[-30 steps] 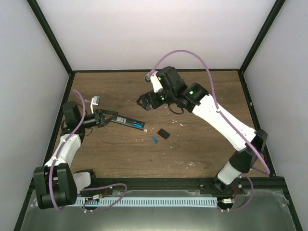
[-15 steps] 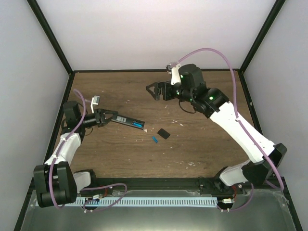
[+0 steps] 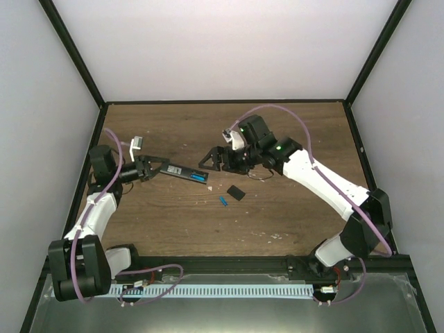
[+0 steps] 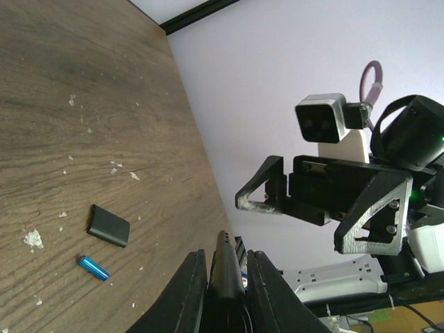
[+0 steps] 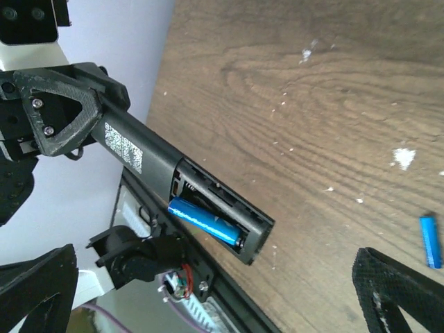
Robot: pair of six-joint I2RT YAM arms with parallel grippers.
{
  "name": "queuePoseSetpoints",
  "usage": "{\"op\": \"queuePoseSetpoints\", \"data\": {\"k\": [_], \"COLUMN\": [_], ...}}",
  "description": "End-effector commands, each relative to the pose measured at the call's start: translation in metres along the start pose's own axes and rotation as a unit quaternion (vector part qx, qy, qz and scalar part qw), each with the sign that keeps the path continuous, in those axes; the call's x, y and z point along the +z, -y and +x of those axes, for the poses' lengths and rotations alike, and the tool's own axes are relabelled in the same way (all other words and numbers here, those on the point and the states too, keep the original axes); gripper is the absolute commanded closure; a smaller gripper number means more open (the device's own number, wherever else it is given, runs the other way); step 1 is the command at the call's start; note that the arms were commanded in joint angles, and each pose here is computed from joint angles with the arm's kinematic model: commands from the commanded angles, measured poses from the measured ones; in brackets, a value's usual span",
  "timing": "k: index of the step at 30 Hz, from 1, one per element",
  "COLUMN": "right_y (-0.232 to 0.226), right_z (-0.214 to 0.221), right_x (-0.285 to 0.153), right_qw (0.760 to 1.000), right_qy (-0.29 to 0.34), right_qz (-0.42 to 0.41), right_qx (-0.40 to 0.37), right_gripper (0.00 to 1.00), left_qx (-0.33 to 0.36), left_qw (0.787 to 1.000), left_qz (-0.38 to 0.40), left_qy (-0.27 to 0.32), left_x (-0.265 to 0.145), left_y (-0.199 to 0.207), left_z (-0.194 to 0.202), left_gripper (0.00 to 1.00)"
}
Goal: Load the batteries into the remote control
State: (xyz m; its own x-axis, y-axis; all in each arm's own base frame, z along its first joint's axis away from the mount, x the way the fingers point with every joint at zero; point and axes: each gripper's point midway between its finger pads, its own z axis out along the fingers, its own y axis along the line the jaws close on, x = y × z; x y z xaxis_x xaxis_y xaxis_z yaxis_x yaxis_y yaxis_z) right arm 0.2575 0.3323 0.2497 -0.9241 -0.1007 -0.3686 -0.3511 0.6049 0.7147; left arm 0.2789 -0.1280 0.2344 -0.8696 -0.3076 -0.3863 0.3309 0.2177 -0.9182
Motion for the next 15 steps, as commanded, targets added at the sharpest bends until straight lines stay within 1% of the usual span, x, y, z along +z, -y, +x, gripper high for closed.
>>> {"op": "queuePoseSetpoints", "data": {"k": [1,9,15], "right_y": [-0.018,-0.031,-0.034], "right_z": [0.008,0.019,0.019], "right_x": [0.015,0.045,0.053], "right_qw": [0.997,0.992,0.991], "right_qy": [-0.038,-0.083,-0.094], "right_qz": [-0.062,-0.091,-0.096], "right_qx": [0.011,-0.007,-0.011], "right_gripper": [0.0,0.01,0.08], "left_qx": [0.021,0.024,0.025], "left_qw": [1.0,1.0,1.0], "left_qz": [0.007,0.007,0.006], "left_qy": [0.004,0.005,0.006], "left_x": [-0.002,-0.002,-0.002], "left_y": [0.008,0.01,0.011], "left_z": [0.0,0.002,0.002], "left_gripper": [1.0,1.0,1.0]}}
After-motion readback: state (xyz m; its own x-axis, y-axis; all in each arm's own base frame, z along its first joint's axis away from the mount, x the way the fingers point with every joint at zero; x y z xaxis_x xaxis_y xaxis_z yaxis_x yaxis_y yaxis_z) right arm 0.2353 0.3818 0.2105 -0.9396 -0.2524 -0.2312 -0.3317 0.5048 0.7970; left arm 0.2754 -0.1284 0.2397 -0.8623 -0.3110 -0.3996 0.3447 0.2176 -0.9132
